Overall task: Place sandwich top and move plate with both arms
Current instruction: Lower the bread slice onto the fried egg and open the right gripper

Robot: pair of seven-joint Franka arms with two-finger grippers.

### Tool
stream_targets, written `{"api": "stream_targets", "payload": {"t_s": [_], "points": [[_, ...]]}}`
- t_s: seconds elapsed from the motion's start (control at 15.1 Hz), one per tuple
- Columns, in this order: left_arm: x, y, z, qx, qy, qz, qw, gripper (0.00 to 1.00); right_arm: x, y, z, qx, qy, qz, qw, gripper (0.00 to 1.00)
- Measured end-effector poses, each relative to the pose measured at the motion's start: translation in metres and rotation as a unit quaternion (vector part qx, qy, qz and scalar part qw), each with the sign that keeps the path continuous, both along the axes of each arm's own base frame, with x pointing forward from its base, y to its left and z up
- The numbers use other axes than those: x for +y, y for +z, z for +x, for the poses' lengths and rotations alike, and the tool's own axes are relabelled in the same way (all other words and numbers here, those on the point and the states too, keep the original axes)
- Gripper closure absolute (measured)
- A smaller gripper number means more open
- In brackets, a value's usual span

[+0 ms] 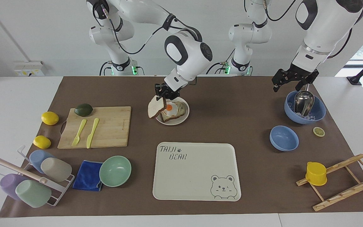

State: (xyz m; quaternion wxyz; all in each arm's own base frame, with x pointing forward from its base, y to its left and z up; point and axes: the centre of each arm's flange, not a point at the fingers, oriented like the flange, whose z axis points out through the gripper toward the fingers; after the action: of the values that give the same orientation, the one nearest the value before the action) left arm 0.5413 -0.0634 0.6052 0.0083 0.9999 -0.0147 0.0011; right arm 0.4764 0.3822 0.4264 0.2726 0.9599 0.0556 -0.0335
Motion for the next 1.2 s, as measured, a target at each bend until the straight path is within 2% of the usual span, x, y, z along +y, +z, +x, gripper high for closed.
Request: {"api": "stream_targets", "payload": {"t_s": [0.07,0.2,0.6,0.86,1.13,1.2], "points": [[0.0,0.0,0.0,0.0,0.0,0.0,1.0,0.0,0.008,0.002,0.0,-0.005,0.006,0.014,1.0,0.9],[0.0,0.0,0.0,0.0,0.0,0.0,1.0,0.0,0.016,-0.002,-0.001,0.0,0.008,0.025,1.0,0.9],[0.0,0.0,0.0,0.0,0.0,0.0,1.0,0.0,0.013,-0.027,-0.01,0.006,-0.023,0.004,1.0,0.9],[0.0,0.0,0.0,0.0,0.0,0.0,1.0,0.0,0.025,-0.06,-0.022,0.0,-0.03,0.051,0.998,0.9],[0.0,0.0,0.0,0.0,0.0,0.0,1.0,0.0,0.027,-0.077,-0.032,-0.007,-0.035,0.072,0.997,0.9],[0.0,0.0,0.0,0.0,0.0,0.0,1.0,0.0,0.027,-0.076,-0.031,-0.009,-0.036,0.079,0.996,0.85]]}}
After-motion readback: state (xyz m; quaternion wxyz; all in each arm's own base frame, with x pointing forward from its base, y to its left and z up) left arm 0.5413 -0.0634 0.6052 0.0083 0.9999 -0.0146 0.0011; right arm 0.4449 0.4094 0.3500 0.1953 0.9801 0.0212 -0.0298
